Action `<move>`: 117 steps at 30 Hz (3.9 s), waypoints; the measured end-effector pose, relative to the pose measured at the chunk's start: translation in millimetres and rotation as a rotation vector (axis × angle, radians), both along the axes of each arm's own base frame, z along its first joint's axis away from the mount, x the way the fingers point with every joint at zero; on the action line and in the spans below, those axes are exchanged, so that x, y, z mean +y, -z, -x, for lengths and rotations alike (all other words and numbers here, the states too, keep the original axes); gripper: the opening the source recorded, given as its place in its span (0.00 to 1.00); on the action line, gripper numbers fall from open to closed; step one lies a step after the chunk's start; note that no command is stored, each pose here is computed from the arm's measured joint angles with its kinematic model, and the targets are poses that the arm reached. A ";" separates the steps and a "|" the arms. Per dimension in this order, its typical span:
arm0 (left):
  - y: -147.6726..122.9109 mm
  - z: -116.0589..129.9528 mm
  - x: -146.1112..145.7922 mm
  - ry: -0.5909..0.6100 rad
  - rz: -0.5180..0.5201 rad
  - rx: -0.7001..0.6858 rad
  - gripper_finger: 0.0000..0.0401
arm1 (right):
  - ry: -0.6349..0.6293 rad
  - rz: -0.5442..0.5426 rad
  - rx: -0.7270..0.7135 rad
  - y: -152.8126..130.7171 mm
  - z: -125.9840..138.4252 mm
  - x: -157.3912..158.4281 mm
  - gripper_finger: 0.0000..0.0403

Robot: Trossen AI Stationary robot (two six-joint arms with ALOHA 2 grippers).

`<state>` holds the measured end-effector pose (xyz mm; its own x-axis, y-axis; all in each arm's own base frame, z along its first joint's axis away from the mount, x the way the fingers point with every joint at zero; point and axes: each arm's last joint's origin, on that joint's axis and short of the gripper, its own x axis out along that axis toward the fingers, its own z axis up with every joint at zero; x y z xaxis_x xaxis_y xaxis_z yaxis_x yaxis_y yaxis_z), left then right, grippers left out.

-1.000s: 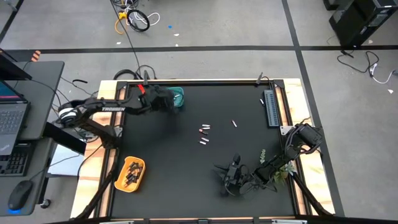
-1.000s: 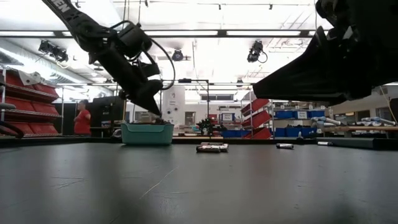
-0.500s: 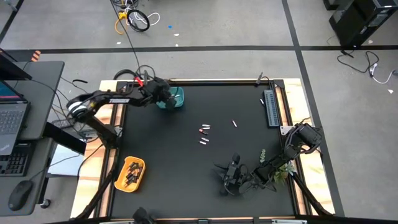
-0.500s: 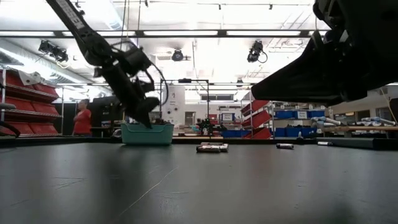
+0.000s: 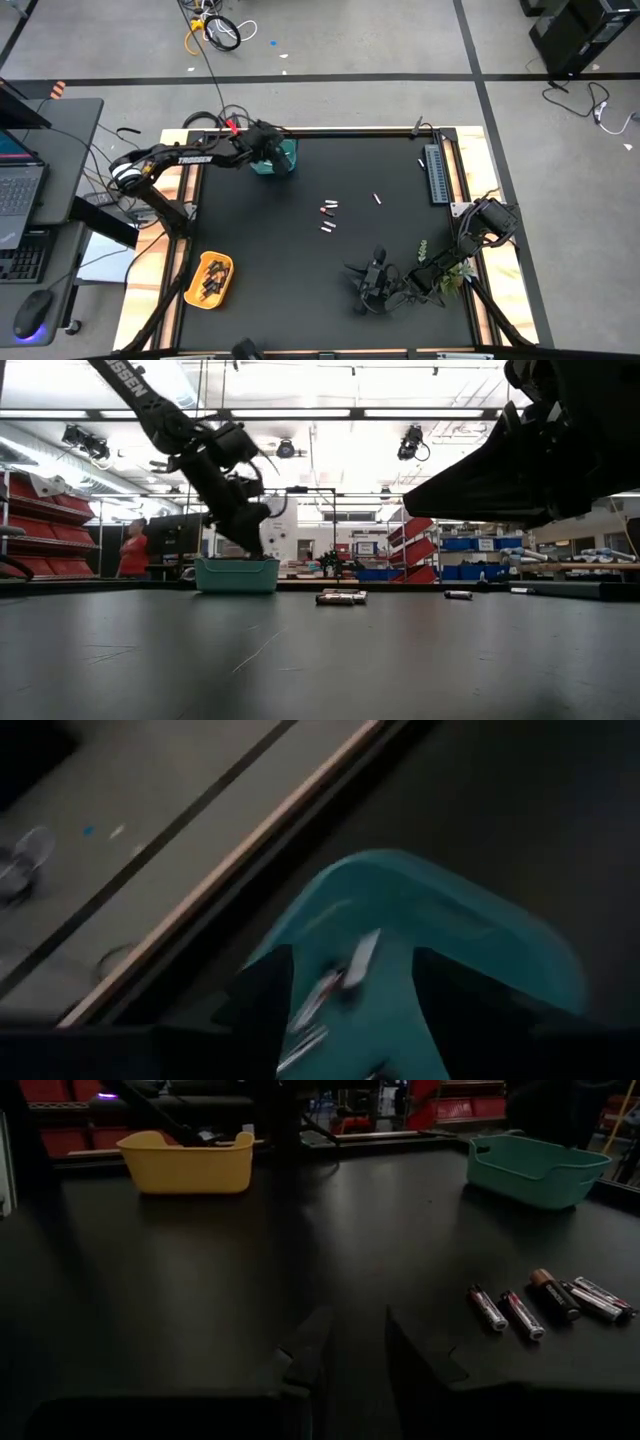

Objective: Sort batteries
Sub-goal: Put the silver battery into the green bin

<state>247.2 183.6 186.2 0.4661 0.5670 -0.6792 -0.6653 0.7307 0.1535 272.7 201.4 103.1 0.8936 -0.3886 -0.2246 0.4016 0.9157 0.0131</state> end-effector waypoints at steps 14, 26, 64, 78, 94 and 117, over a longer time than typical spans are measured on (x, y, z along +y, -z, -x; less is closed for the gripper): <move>-6.4 -56.4 -107.1 0.564 -0.049 -0.011 0.46 | 0.012 -0.012 0.028 10.4 8.9 -6.1 0.21; 25.3 -75.5 -167.2 0.775 0.024 0.046 0.46 | 0.031 -0.038 0.019 14.4 12.6 -10.7 0.21; 50.8 -101.7 -182.2 0.958 0.023 -0.078 0.42 | 0.055 0.022 -0.064 4.1 21.0 2.6 0.21; 79.1 -107.4 -183.4 0.898 0.049 -0.039 0.41 | 0.052 0.013 -0.084 1.0 20.2 3.9 0.21; 85.5 -100.5 -187.4 0.943 0.147 0.043 0.09 | 0.046 0.027 -0.078 0.7 20.1 4.0 0.21; -14.9 -48.3 -202.6 0.896 0.179 0.196 0.09 | 0.038 0.064 -0.063 0.7 21.2 5.1 0.21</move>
<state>295.5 -19.0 201.1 0.5470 -0.0695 -0.8343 0.1839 0.9822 0.0388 251.5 206.4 102.4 0.8895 -0.4343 -0.1419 0.4362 0.8997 -0.0191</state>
